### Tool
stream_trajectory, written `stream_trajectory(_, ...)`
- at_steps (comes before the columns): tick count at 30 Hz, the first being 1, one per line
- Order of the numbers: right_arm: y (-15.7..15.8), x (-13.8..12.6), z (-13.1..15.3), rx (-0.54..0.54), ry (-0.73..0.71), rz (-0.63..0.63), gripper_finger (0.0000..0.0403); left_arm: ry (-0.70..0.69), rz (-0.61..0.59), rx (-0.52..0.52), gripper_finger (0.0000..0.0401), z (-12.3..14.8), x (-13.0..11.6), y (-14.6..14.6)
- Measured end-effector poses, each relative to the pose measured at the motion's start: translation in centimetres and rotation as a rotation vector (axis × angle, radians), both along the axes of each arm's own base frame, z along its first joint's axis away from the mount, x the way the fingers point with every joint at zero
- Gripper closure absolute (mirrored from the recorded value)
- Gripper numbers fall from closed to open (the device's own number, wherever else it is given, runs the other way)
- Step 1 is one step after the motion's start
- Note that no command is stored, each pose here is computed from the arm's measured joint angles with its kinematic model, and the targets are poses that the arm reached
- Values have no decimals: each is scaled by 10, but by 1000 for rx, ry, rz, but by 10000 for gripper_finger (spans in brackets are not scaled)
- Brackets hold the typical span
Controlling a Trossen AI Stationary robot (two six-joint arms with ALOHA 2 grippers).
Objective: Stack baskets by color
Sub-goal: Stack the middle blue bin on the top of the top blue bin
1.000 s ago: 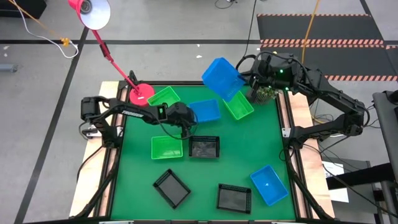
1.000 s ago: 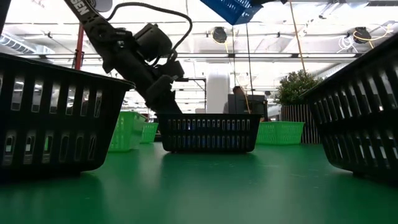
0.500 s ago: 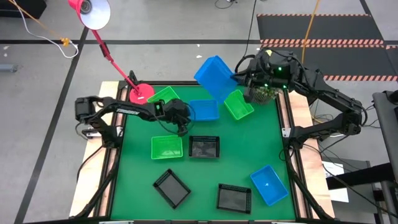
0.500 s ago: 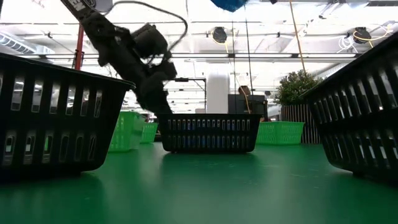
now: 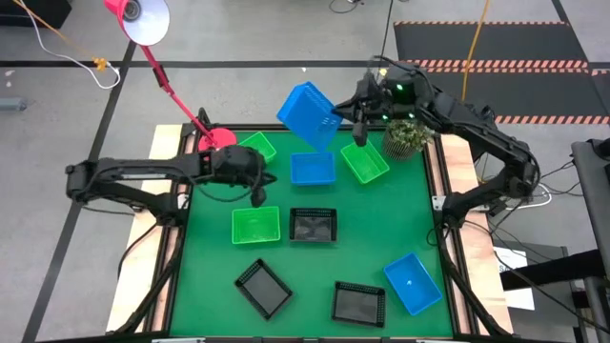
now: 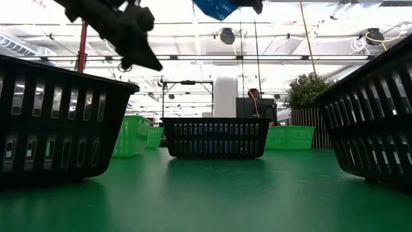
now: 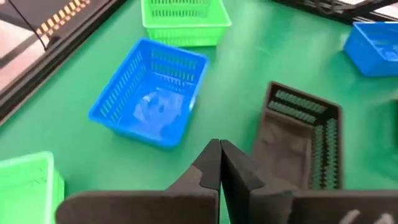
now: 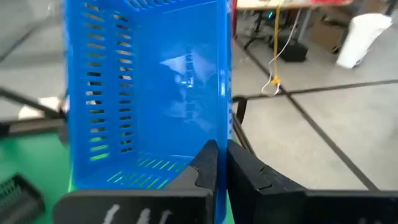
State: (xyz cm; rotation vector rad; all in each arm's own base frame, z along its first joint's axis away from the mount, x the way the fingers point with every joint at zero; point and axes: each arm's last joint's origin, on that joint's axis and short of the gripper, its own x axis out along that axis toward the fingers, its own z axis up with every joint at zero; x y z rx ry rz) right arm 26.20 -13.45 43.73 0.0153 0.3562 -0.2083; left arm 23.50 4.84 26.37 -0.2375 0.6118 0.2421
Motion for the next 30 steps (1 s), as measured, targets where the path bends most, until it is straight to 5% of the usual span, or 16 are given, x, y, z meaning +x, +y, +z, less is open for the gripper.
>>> stream_trajectory(10, -39, 30, -7, 6, 266, 99, 392, -22, 1, -59, 398, 19, -29, -31)
stream_trajectory(30, -103, 67, -117, 221, 630, 258, 392, -39, 15, -70, 397, 21, -29, -54)
